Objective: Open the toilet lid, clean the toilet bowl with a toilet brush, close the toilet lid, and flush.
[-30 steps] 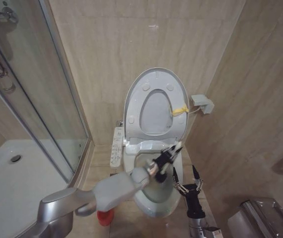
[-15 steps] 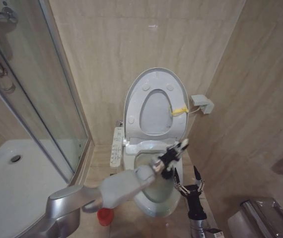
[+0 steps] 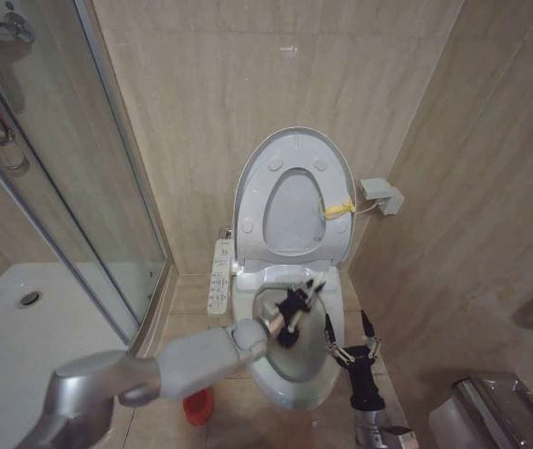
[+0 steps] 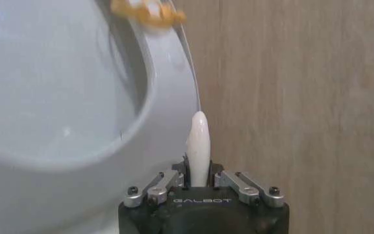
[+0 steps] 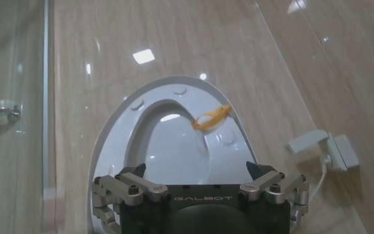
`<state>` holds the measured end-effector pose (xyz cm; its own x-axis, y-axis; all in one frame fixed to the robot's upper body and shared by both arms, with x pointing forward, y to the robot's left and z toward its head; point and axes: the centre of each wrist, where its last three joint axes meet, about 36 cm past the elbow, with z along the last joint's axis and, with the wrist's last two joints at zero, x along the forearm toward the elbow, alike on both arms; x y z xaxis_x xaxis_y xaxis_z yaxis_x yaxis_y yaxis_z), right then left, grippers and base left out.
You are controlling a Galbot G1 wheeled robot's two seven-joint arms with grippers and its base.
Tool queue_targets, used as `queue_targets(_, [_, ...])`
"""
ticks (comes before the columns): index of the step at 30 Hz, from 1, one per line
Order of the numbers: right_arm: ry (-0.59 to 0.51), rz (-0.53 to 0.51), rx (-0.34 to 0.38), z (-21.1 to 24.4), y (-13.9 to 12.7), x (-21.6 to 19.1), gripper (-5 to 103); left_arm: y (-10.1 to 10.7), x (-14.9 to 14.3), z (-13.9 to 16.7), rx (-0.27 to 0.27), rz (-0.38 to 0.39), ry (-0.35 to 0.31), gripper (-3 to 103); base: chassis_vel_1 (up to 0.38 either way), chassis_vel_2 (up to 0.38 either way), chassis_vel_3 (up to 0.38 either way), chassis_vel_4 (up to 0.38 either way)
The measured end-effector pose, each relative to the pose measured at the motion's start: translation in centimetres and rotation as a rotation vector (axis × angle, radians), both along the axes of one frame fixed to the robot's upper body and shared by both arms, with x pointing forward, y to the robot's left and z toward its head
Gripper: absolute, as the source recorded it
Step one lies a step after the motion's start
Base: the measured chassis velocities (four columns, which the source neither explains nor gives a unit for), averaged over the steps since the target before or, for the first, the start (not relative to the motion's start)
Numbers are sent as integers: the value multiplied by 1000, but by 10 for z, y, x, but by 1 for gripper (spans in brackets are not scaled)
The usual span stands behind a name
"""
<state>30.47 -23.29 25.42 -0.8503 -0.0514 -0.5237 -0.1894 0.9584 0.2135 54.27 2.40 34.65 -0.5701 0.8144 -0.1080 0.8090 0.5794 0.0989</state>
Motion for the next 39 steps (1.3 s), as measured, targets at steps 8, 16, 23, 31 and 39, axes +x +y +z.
queue_targets(8, [37, -4, 28, -19, 3, 18, 100, -2, -2, 44, -3, -6, 38, 20, 0, 0, 0, 0])
queue_targets(16, [49, -12, 27, -23, -10, 26, 100, -7, -6, 81, -3, 4, 50, 20, 0, 0, 0, 0])
queue_targets(23, [46, -28, 20, -17, -25, 35, 100, 15, -10, 119, -24, -12, 8, 20, 0, 0, 0, 0])
queue_targets(31, [39, -80, 10, -10, -46, 36, 100, 41, -27, 154, -66, -108, -27, 20, 0, 0, 0, 0])
queue_targets(39, [18, -57, -20, -3, -54, 47, 100, 89, -50, 192, -112, -113, -42, 20, 0, 0, 0, 0])
